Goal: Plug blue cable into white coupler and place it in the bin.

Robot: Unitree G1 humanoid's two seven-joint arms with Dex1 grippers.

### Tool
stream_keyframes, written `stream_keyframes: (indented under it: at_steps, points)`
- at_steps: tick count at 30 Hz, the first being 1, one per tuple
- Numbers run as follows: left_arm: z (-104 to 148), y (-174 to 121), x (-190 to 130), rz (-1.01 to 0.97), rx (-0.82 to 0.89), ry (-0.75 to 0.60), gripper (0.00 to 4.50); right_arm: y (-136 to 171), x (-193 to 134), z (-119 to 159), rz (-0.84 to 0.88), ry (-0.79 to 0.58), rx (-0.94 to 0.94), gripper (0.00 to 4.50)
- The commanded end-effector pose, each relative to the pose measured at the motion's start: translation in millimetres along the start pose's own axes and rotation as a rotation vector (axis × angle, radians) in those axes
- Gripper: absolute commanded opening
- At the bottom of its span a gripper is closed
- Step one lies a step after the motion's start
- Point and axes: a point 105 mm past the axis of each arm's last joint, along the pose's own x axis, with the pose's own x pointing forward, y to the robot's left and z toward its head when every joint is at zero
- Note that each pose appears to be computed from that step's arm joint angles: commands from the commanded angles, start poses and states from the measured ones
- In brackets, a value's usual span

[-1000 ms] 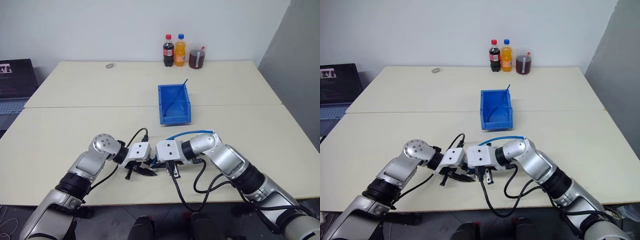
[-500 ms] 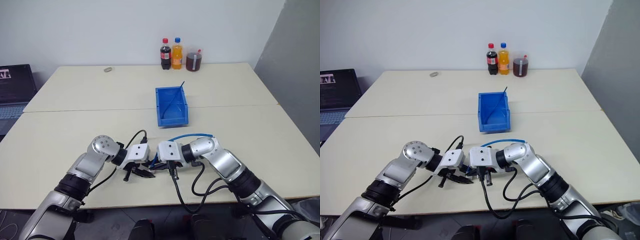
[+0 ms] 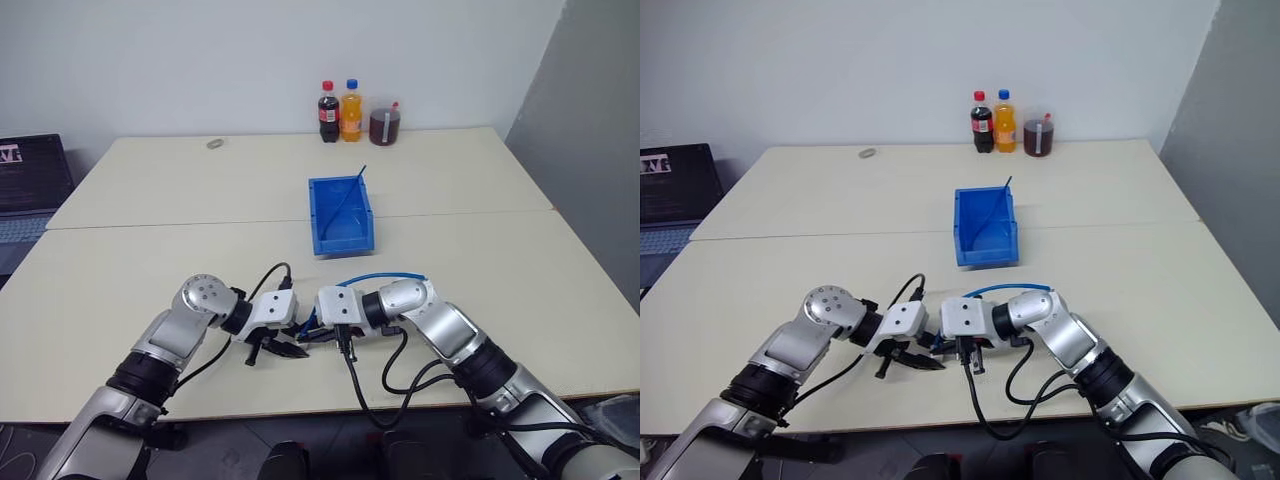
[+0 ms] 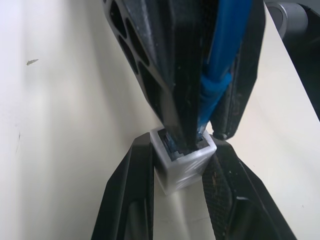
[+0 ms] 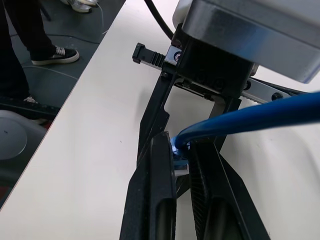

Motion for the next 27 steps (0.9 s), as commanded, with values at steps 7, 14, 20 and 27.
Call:
stream_keyframes:
  at_steps: [7, 14, 20, 27]
  points:
    - [-1, -4, 3, 0.064, 0.035, -0.034, 0.99, 16, -6, -34, 0.009, 0.090, 0.095, 0.09]
    - [-7, -8, -6, 0.111, -0.030, -0.053, 2.03, 10, -22, -9, -0.071, 0.001, 0.090, 0.09]
    - [-6, -6, -12, 0.159, -0.030, -0.068, 3.18, 5, -28, 3, -0.116, -0.046, 0.122, 0.09]
    - [11, 5, -36, 0.334, -0.034, -0.170, 4.50, -12, -51, 22, -0.246, -0.128, 0.166, 0.09]
